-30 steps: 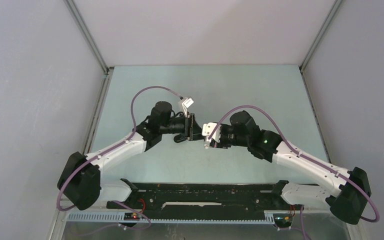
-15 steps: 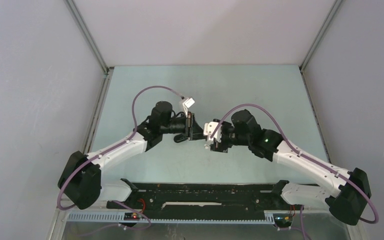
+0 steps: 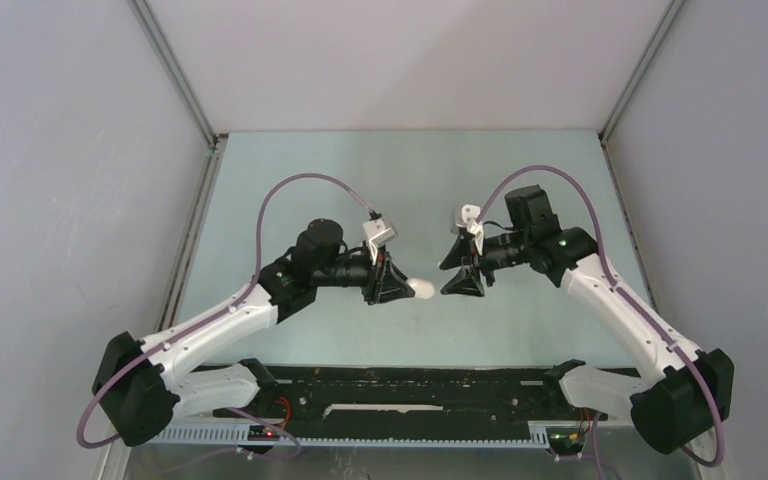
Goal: Insert the wireless bluetooth earbuds into the charging case
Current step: Pick up the charging case at the center of the board.
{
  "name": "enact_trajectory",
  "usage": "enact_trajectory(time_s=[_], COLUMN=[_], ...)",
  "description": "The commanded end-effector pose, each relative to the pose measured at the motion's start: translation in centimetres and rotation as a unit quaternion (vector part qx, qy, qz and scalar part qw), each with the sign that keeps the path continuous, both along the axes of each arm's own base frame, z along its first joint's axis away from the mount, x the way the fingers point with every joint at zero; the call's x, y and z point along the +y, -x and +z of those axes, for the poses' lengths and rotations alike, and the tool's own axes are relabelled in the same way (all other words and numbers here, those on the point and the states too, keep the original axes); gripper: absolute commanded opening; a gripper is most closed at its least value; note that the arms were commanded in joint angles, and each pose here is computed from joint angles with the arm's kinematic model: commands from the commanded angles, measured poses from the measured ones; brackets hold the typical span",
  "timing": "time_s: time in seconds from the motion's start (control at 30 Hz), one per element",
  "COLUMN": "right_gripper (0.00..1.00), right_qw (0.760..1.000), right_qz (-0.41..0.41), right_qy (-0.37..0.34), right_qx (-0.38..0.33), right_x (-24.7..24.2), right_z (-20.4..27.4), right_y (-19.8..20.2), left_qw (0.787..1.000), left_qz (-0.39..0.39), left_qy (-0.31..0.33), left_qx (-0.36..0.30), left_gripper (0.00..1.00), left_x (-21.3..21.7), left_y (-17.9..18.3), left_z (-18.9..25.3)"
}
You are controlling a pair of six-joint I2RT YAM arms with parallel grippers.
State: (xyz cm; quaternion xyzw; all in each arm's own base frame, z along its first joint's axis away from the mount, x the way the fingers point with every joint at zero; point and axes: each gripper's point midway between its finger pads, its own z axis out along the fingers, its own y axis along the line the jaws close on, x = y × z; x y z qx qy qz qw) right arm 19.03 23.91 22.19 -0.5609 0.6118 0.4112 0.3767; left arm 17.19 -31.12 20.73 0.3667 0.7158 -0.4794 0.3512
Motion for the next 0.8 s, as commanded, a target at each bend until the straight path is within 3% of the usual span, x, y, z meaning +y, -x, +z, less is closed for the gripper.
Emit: enact_trajectory(time_s=[0.0,0.47,0.77], right_gripper=[0.55,0.47,0.51], right_qw=[0.996,0.991,0.992], right_qz=[0.065,0.09,0.075], right_qy=[-0.03,-0.005,0.003], right_qx=[0.055,0.097,0.099], right_x=[0.9,3.1,3.7], right_z=[1.3,-0.3,-0.7], right_y=[2.5,3.5,2.7], left_qw=[0.996,0.995,0.994], left_qz=[-0.022,-0.041,-0.066], left_qy=[0.002,0.02,0.038], left_qx=[-0.083,-0.093,-0.084], left_gripper=[0.0,0.01,0.0], left_x=[0.5,0.5,-0.1], left_y=[0.7,1.7,2.4], left_z=[1.1,1.9,2.4])
